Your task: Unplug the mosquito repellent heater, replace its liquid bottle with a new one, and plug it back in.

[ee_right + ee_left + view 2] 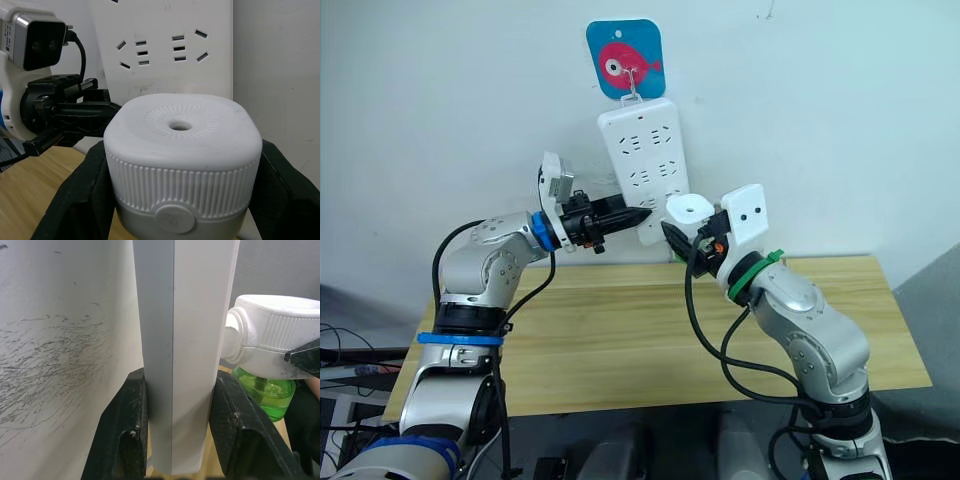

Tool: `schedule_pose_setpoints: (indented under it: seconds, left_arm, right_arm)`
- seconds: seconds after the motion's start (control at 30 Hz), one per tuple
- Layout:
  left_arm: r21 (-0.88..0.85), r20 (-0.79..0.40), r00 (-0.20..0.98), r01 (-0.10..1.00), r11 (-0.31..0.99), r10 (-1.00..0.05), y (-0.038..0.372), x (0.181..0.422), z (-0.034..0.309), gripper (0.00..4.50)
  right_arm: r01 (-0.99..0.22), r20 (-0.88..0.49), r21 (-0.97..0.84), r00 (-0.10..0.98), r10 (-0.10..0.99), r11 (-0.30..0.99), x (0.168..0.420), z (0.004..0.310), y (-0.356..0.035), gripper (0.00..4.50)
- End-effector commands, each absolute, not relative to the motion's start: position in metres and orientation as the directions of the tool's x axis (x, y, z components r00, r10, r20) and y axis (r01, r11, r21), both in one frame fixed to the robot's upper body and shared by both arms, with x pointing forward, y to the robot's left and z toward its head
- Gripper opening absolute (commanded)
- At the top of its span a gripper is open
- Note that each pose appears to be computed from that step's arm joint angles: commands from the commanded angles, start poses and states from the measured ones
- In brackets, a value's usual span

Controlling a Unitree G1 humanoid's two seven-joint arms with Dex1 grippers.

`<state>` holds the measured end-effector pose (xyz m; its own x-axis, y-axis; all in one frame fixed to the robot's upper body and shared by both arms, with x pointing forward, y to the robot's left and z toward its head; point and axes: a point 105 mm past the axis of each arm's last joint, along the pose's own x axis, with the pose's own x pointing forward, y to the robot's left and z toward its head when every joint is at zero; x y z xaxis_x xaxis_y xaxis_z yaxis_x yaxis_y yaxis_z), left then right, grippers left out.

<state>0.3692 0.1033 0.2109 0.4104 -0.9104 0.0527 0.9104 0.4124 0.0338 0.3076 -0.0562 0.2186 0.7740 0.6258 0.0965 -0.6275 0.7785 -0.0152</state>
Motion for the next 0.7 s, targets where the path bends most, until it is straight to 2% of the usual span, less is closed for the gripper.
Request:
schedule_pose_setpoints:
  seconds: [0.03, 0.1, 0.23, 0.37, 0.47, 0.57, 0.7]
  left_arm:
    - [0.081, 0.054, 0.341, 0.935, 0.345, -0.938, 0.091, 0.358, 0.217, 1.29]
    - [0.081, 0.055, 0.340, 0.936, 0.344, -0.939, 0.091, 0.358, 0.217, 1.29]
    - [0.083, 0.057, 0.335, 0.937, 0.338, -0.941, 0.089, 0.358, 0.217, 1.29]
    - [0.085, 0.063, 0.321, 0.942, 0.326, -0.945, 0.085, 0.357, 0.217, 1.29]
    - [0.087, 0.070, 0.310, 0.945, 0.315, -0.948, 0.082, 0.358, 0.218, 1.29]
    - [0.091, 0.079, 0.295, 0.949, 0.302, -0.952, 0.077, 0.358, 0.221, 1.29]
    - [0.092, 0.087, 0.288, 0.951, 0.296, -0.954, 0.075, 0.359, 0.222, 1.29]
  right_arm:
    - [-0.619, 0.131, -0.033, 0.776, 0.617, 0.785, 0.310, 0.233, -0.052, 3.04]
    - [-0.613, 0.128, -0.005, 0.783, 0.609, 0.790, 0.313, 0.233, -0.052, 3.04]
    - [-0.593, 0.103, -0.083, 0.794, 0.599, 0.801, 0.322, 0.235, -0.049, 3.04]
    - [-0.592, 0.136, 0.001, 0.798, 0.587, 0.806, 0.327, 0.239, -0.046, 3.04]
    - [-0.593, 0.080, -0.121, 0.794, 0.603, 0.796, 0.330, 0.230, -0.041, 3.04]
    - [-0.586, 0.110, 0.008, 0.806, 0.581, 0.810, 0.335, 0.236, -0.039, 3.04]
    - [-0.582, 0.106, -0.014, 0.808, 0.580, 0.813, 0.337, 0.235, -0.036, 3.04]
